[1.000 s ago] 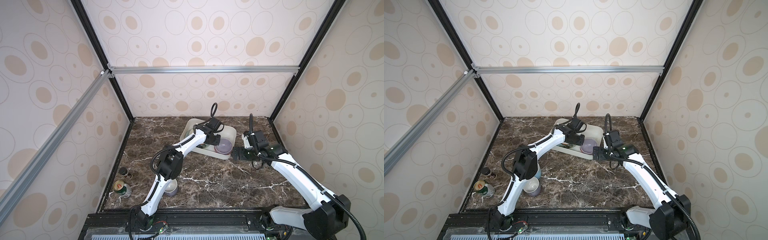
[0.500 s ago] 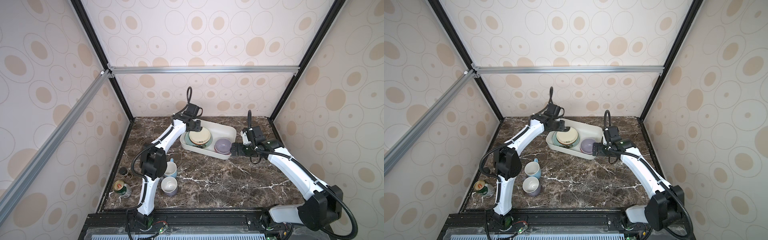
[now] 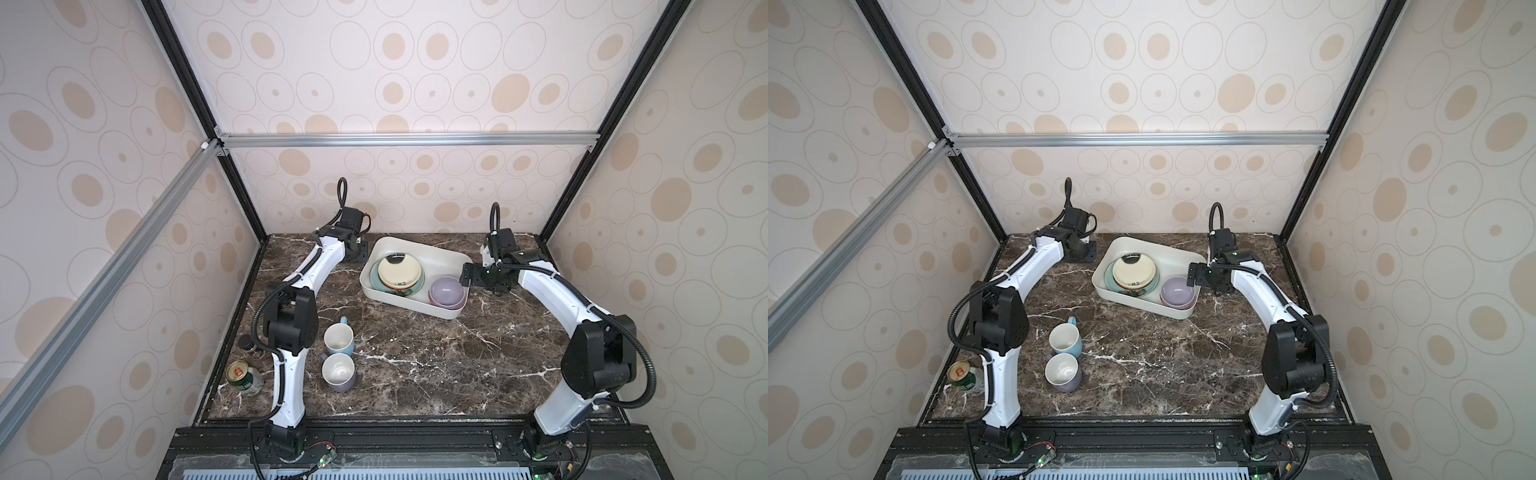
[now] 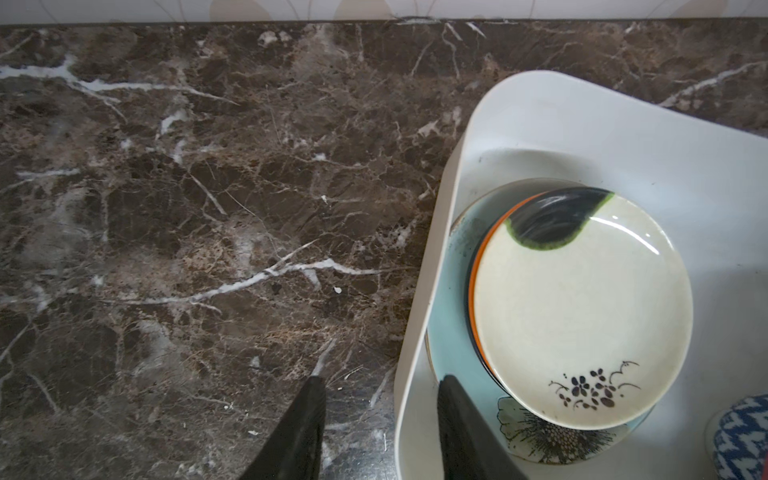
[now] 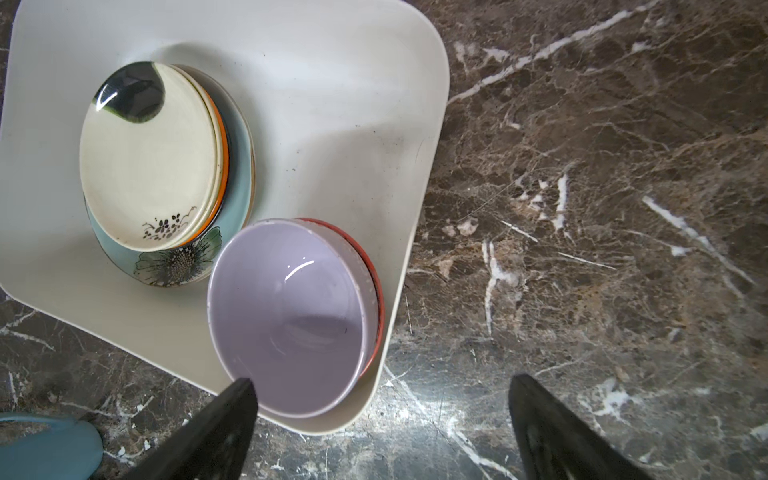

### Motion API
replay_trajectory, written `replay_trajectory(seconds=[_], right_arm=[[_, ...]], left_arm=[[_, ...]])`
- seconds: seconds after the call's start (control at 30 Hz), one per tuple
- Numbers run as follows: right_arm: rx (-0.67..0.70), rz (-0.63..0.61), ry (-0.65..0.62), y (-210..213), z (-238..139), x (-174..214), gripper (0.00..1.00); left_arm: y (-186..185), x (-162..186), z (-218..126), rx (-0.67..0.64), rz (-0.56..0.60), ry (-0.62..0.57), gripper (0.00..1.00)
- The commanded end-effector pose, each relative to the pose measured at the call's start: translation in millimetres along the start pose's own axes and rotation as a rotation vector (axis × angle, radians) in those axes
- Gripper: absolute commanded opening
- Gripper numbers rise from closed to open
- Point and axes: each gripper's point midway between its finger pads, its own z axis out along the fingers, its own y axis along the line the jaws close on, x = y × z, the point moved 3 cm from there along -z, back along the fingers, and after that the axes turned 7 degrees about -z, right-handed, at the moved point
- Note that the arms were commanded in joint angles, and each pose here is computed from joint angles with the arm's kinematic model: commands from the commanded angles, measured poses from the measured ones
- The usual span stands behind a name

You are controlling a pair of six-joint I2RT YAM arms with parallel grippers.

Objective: Place the mixed dishes into the plastic bin
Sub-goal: 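Open the left gripper and withdraw it while the right gripper draws back, then move the left gripper down over the light blue mug beside the bin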

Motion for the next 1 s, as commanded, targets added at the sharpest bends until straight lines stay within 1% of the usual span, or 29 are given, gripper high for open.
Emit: replay_trajectory(seconds=[0.0, 0.23, 0.4, 0.5, 0.57, 0.67, 0.73, 0.9, 0.97], right_arm=[[-0.002, 0.000, 0.003, 2.4, 0.0, -5.8, 0.98], [-0.005, -0.002, 0.007, 3.0, 3.5, -9.3, 0.98], [-0.001, -0.002, 0.004, 2.3, 0.9, -8.8, 0.98], [0.000, -0.003, 0.001, 1.8, -1.6, -6.6, 0.98], [-0.001, -0.004, -0.003, 2.0, -4.2, -5.2, 0.98], [-0.003, -0.002, -0.013, 1.6, -8.9, -3.5, 0.98], [-0.006, -0.002, -0.018, 1.9, -12.3, -2.7, 0.98], [-0.013, -0.001, -0.033, 2.4, -20.8, -0.1, 0.98], [-0.012, 0.000, -0.041, 2.0, -25.2, 1.3, 0.98]], left_arm=[[-8.4, 5.9, 9.1, 0.048, 0.028, 0.028, 0.45], [-9.0, 31.4, 36.2, 0.067, 0.036, 0.110, 0.44], [-10.0, 44.5, 41.5, 0.086, 0.025, 0.132, 0.42], [-11.6, 54.5, 41.9, 0.089, 0.032, 0.151, 0.34], [-13.3, 63.3, 40.5, 0.094, 0.039, 0.165, 0.25], [-14.3, 75.5, 35.5, 0.093, 0.046, 0.171, 0.15], [-13.4, 80.9, 30.9, 0.092, 0.045, 0.172, 0.10], [-12.3, 97.4, 19.2, 0.084, 0.055, 0.180, 0.02], [-12.6, 105.9, 15.5, 0.083, 0.062, 0.188, 0.02]])
